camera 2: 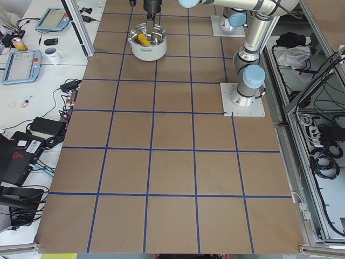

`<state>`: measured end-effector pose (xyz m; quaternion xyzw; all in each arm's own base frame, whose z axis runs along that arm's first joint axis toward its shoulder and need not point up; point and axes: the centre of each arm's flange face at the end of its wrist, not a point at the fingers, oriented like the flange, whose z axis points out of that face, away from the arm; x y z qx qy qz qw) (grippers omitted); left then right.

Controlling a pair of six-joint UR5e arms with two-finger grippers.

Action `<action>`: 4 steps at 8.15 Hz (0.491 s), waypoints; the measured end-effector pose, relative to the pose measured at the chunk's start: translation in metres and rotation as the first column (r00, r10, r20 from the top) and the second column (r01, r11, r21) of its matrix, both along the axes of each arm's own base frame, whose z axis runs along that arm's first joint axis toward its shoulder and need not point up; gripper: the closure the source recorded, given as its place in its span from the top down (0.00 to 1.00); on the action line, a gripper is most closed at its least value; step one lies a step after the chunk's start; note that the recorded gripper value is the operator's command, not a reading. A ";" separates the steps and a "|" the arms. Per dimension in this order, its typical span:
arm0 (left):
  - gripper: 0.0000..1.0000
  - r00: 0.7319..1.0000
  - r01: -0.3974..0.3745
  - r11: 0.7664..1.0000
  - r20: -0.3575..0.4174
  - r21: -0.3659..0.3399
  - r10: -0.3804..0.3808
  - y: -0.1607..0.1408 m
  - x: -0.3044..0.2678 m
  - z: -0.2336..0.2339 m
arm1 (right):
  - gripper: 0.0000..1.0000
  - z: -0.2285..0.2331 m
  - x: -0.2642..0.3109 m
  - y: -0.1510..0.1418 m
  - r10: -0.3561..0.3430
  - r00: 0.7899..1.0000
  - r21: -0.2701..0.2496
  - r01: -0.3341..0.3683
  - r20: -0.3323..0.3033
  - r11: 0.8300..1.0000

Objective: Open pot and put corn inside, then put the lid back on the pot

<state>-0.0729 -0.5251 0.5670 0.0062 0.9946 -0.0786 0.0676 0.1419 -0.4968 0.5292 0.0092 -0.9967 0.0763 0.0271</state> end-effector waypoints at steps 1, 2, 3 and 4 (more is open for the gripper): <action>1.00 1.000 0.000 1.000 0.000 0.001 0.000 0.000 0.000 -0.001 | 1.00 0.000 0.000 0.001 0.000 1.000 0.002 0.000 0.001 1.000; 1.00 1.000 0.000 1.000 0.000 0.002 0.000 -0.001 0.000 -0.001 | 1.00 0.000 0.000 0.001 0.000 1.000 0.004 0.000 0.001 1.000; 1.00 1.000 0.000 1.000 0.000 0.002 0.000 0.000 0.000 -0.001 | 1.00 0.000 0.000 0.001 0.001 1.000 0.001 -0.001 0.001 1.000; 1.00 1.000 0.001 1.000 0.000 0.003 -0.001 0.000 0.000 -0.001 | 1.00 0.001 0.000 0.001 0.002 1.000 -0.001 -0.002 0.001 1.000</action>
